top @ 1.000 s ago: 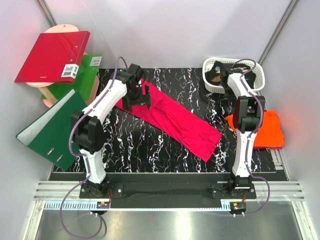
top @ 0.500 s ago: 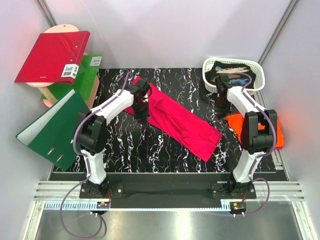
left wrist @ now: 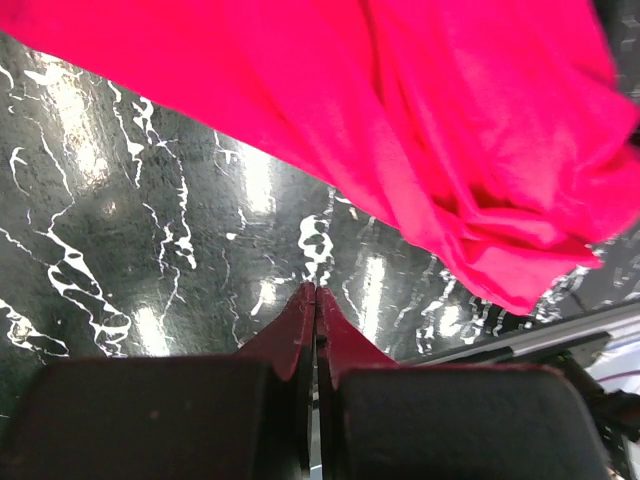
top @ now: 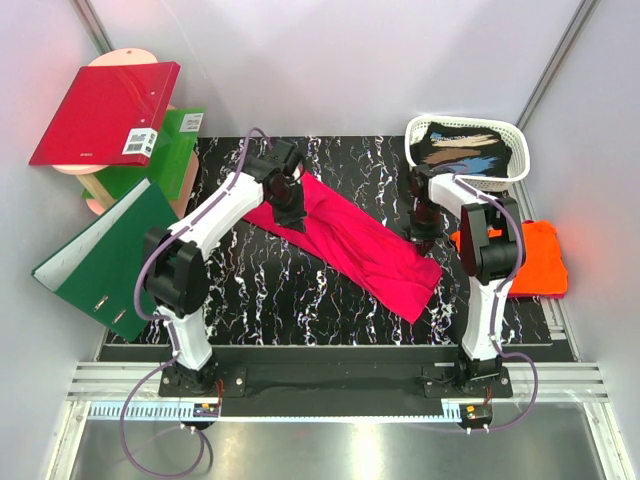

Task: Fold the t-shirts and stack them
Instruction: Rotate the tshirt 90 degrees

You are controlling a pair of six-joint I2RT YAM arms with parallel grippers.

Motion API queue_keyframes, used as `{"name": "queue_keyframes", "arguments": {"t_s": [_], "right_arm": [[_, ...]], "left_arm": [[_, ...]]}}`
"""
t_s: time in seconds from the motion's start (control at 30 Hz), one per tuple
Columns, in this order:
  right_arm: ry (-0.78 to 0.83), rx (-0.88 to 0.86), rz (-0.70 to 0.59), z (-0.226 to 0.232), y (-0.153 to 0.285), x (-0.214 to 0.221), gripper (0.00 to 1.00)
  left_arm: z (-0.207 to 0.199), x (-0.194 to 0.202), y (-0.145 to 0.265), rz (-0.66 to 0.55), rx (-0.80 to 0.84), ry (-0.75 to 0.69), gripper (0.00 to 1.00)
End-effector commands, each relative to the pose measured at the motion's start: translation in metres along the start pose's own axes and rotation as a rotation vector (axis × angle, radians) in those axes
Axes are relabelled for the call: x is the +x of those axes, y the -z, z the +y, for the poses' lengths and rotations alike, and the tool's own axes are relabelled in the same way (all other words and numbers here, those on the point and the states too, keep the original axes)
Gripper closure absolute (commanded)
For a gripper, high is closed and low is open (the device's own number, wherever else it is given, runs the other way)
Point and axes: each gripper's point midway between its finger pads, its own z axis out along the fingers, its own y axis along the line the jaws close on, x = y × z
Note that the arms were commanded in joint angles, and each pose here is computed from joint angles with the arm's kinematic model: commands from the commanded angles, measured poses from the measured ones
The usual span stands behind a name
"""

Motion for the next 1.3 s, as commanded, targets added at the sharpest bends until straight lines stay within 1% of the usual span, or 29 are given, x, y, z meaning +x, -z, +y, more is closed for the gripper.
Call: {"name": "queue_keyframes", "arguments": {"t_s": [0.0,0.13,0.3,0.37,0.4,0.5,0.53,0.57,0.6,0.63,0.67,0.7,0.73,0.77,0.8,0.83,0.87,0.9,0.93,0.97,1.0,1.03,1.07,1.1,1.13,1.17,1.2,1.23,1.27], "right_arm": [[0.051,-0.021,0.102,0.024,-0.003,0.024,1.0],[0.107,-0.016,0.196,0.037,-0.015,0.058,1.0],[0.132,-0.026,0.246,0.045,-0.01,0.084,1.0],[0.117,0.04,0.228,0.034,-0.009,0.085,1.0],[0.114,0.131,0.179,0.019,-0.007,0.077,1.0],[0.093,0.194,0.028,0.01,0.018,0.045,1.0],[0.088,0.176,-0.046,0.015,0.034,0.025,1.0],[0.083,0.165,-0.103,0.017,0.048,0.012,1.0],[0.081,0.157,-0.157,0.019,0.06,0.0,1.0],[0.089,0.127,-0.24,0.025,0.08,-0.021,1.0],[0.09,0.102,-0.311,0.03,0.094,-0.037,0.99],[0.101,0.058,-0.353,0.039,0.105,-0.048,0.99],[0.129,0.006,-0.425,0.05,0.125,-0.067,0.98],[0.141,-0.046,-0.463,0.063,0.127,-0.081,0.97],[0.167,-0.153,-0.46,0.084,0.131,-0.086,0.95],[0.179,-0.226,-0.509,0.1,0.151,-0.102,0.74],[0.205,-0.291,-0.472,0.119,0.136,-0.109,0.6],[0.24,-0.416,-0.447,0.144,0.139,-0.109,0.48],[0.234,-0.477,-0.451,0.163,0.134,-0.126,0.36],[0.262,-0.58,-0.428,0.182,0.138,-0.127,0.24],[0.257,-0.647,-0.472,0.196,0.157,-0.141,0.18],[0.254,-0.694,-0.428,0.21,0.136,-0.147,0.11],[0.259,-0.782,-0.399,0.223,0.137,-0.145,0.08],[0.243,-0.836,-0.41,0.232,0.146,-0.153,0.01],[0.242,-0.873,-0.385,0.244,0.128,-0.157,0.0],[0.249,-0.931,-0.363,0.252,0.127,-0.156,0.0],[0.242,-0.969,-0.368,0.259,0.131,-0.161,0.0],[0.233,-0.977,-0.347,0.264,0.111,-0.165,0.0],[0.231,-0.999,-0.333,0.268,0.105,-0.165,0.0]], "left_arm": [[-0.02,-0.016,0.041,-0.114,0.08,0.002,1.0],[-0.018,-0.014,0.045,-0.121,0.076,0.008,1.0],[-0.009,-0.011,0.05,-0.142,0.047,0.016,1.0],[-0.008,-0.012,0.051,-0.151,0.041,0.02,1.0],[-0.006,-0.014,0.054,-0.163,0.031,0.023,1.0],[-0.005,-0.018,0.064,-0.203,0.02,0.026,0.82],[-0.004,-0.019,0.068,-0.214,0.018,0.024,0.78],[-0.005,-0.021,0.071,-0.23,0.017,0.021,0.65],[-0.003,-0.023,0.077,-0.248,0.012,0.016,0.61],[-0.003,-0.025,0.081,-0.26,0.013,0.014,0.57],[-0.004,-0.026,0.085,-0.273,0.016,0.011,0.47],[-0.002,-0.027,0.086,-0.281,0.008,0.011,0.44],[0.0,-0.027,0.086,-0.28,0.007,0.013,0.43],[0.001,-0.027,0.088,-0.283,0.006,0.014,0.34],[0.002,-0.027,0.088,-0.283,-0.001,0.015,0.32],[0.004,-0.025,0.085,-0.273,-0.005,0.012,0.32],[0.004,-0.024,0.084,-0.268,-0.006,0.011,0.31],[0.006,-0.023,0.082,-0.261,-0.012,0.01,0.3],[0.008,-0.021,0.08,-0.251,-0.017,0.011,0.3],[0.009,-0.02,0.079,-0.248,-0.023,0.009,0.3],[0.012,-0.018,0.078,-0.239,-0.035,0.008,0.3],[0.013,-0.017,0.078,-0.234,-0.038,0.007,0.3],[0.017,-0.019,0.082,-0.253,-0.061,0.011,0.3],[0.022,-0.018,0.084,-0.25,-0.078,0.012,0.3],[0.024,-0.018,0.089,-0.264,-0.088,0.013,0.3],[0.03,-0.02,0.093,-0.279,-0.116,0.021,0.3],[0.037,-0.02,0.097,-0.285,-0.139,0.036,0.3],[0.04,-0.022,0.106,-0.308,-0.144,0.048,0.3],[0.047,-0.025,0.112,-0.334,-0.169,0.067,0.3]]}}
